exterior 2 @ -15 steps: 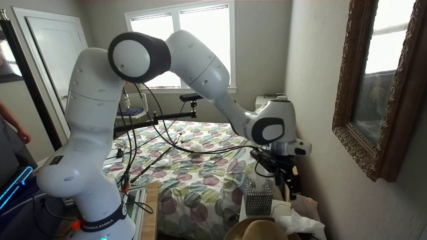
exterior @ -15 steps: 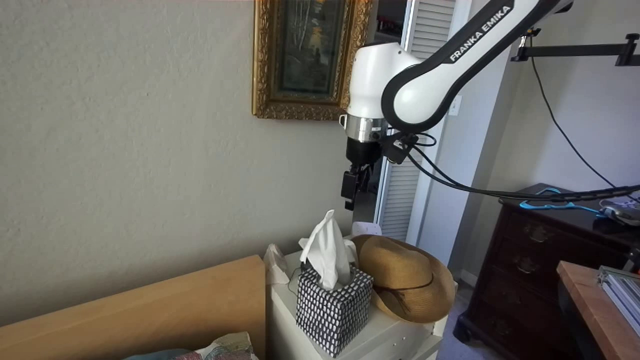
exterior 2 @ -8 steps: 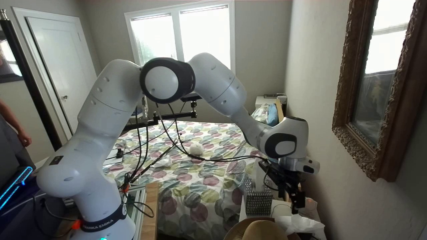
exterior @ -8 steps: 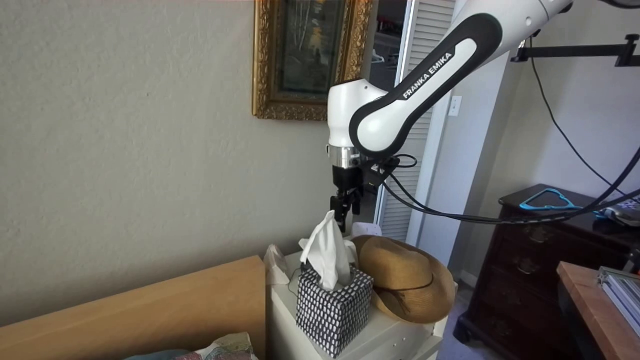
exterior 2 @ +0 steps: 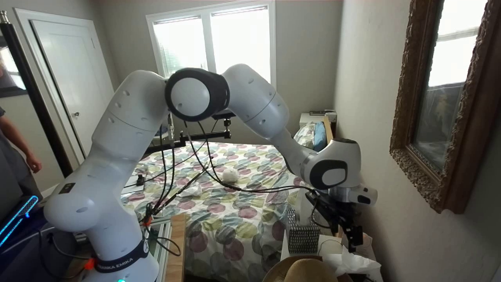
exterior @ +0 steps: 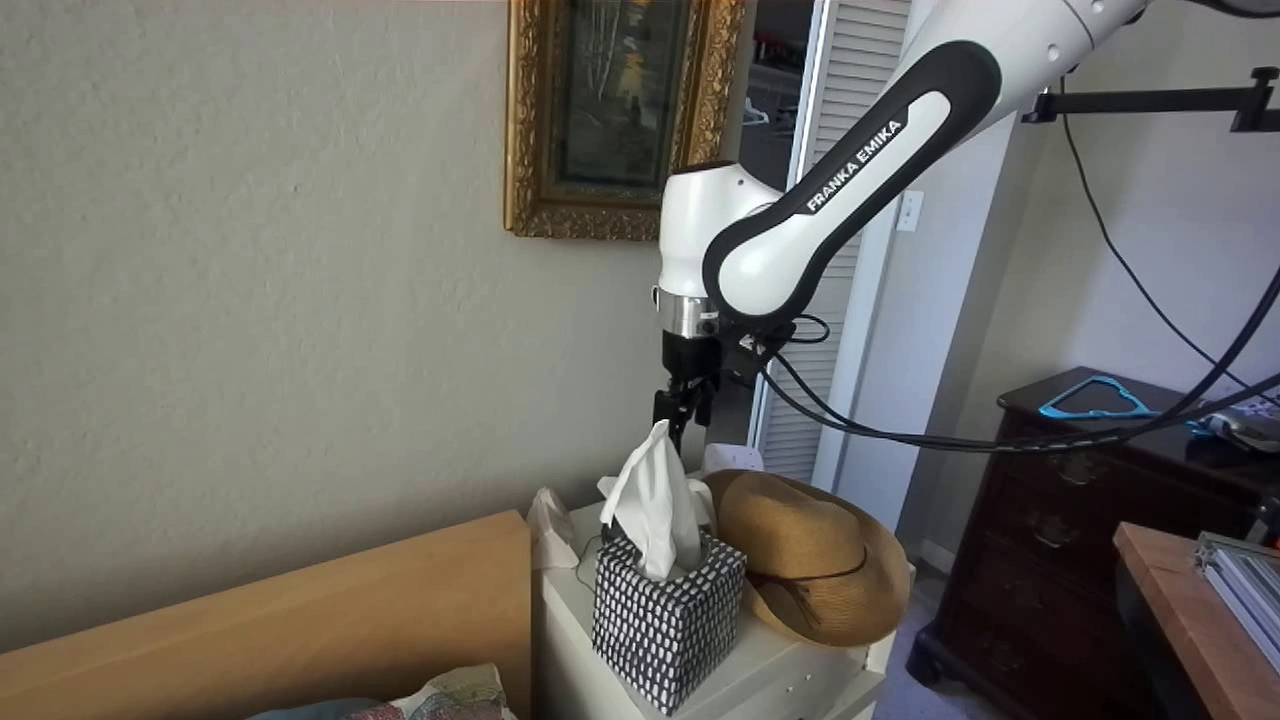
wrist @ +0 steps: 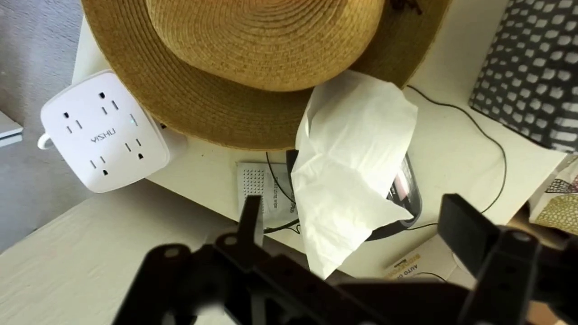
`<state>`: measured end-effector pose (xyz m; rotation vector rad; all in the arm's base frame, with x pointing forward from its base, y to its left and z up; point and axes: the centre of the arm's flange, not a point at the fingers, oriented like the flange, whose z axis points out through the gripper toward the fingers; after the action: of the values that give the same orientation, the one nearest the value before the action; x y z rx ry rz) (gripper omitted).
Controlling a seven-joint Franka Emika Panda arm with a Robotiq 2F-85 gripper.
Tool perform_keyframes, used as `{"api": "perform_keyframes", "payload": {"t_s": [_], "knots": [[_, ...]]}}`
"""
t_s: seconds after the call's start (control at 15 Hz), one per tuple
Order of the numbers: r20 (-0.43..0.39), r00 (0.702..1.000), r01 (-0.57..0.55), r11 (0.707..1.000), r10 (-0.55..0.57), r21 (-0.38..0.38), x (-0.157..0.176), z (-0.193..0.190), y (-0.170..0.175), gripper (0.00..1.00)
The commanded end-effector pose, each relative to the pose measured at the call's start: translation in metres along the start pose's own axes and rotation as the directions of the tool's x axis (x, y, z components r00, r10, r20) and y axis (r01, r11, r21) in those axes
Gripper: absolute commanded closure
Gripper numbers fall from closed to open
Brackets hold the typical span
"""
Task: Use the tissue to wipe the picture frame then put the hat on the hook
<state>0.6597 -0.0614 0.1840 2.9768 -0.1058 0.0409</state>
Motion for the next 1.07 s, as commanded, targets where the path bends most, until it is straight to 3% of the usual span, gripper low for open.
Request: {"api": "perform_keyframes", "payload": {"t_s": [0.0, 0.67, 1.0], "knots": [[0.017, 0.999, -0.029, 1.0, 0.029, 0.004, -0.008, 0.021, 0.004, 0.0], [0.137, 0.991, 0.009, 1.0, -0.008, -0.004, -0.014, 0.105, -0.002, 0.0], [0.111, 0.993, 0.039, 0.999, -0.039, 0.003, -0.016, 0.098, -0.014, 0.0]]}}
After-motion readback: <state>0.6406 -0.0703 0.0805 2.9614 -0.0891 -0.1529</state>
